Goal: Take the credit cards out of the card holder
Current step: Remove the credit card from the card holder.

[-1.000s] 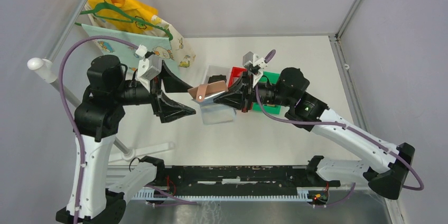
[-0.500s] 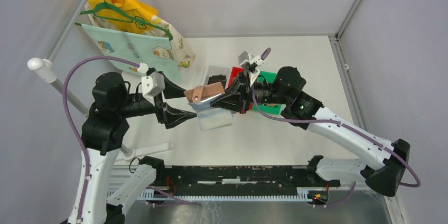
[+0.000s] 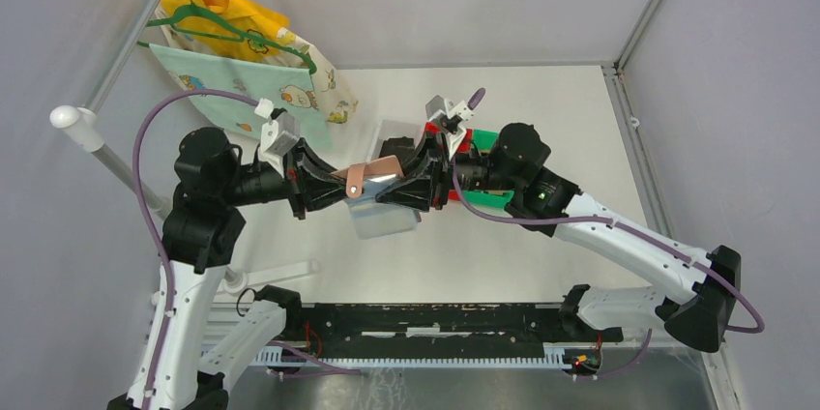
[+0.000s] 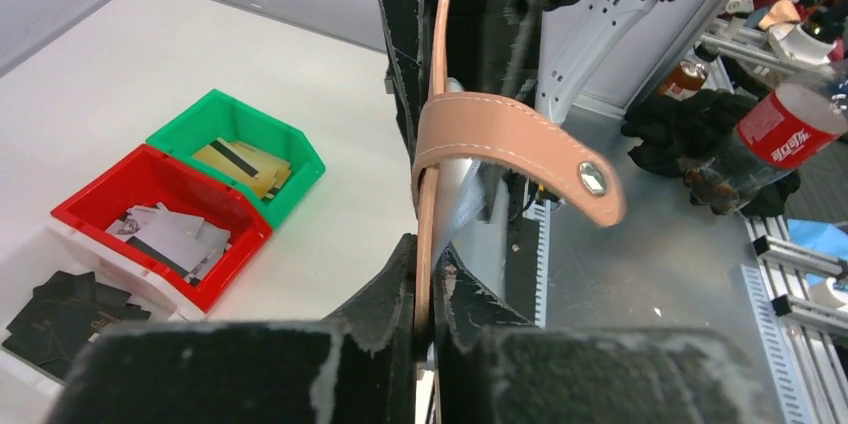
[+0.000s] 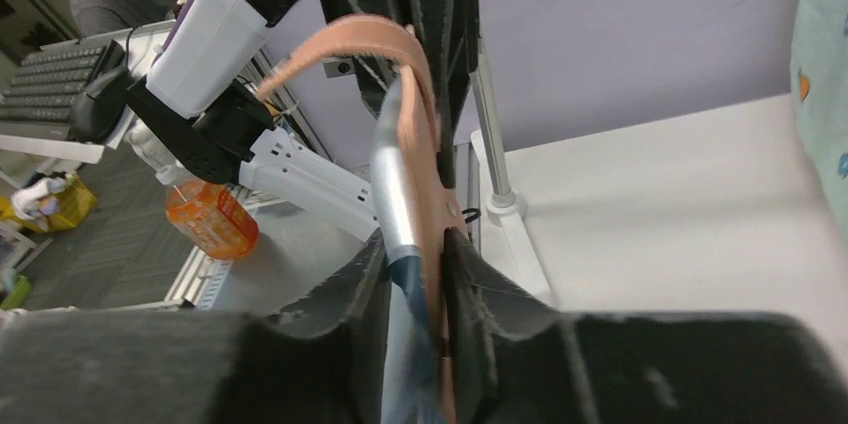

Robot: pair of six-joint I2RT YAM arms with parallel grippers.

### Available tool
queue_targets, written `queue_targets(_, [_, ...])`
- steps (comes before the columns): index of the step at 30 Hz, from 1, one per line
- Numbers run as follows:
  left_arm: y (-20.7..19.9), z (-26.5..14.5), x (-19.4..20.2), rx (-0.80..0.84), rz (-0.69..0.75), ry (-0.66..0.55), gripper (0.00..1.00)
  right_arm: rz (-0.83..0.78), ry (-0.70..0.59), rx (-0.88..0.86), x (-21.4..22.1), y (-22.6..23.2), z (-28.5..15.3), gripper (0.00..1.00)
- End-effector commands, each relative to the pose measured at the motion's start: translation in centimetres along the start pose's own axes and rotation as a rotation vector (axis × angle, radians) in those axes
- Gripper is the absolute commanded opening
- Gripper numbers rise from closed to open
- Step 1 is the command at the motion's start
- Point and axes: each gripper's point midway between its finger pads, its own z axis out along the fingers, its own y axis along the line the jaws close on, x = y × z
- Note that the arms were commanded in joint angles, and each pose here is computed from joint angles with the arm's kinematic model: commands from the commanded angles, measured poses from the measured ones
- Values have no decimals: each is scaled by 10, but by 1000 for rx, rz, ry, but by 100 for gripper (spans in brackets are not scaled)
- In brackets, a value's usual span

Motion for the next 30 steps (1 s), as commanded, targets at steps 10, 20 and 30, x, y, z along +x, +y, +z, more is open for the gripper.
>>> queue_targets(10, [-2, 6, -47, 3, -126, -73, 2, -155, -21, -71, 9, 33, -39, 55])
queue_targets(20, [-12, 4, -57, 33, -121, -83, 2, -167, 25, -21, 26, 24, -47, 47])
queue_targets(30, [-16, 3, -55, 56, -122, -70, 2, -184, -7, 42, 10, 14, -42, 35])
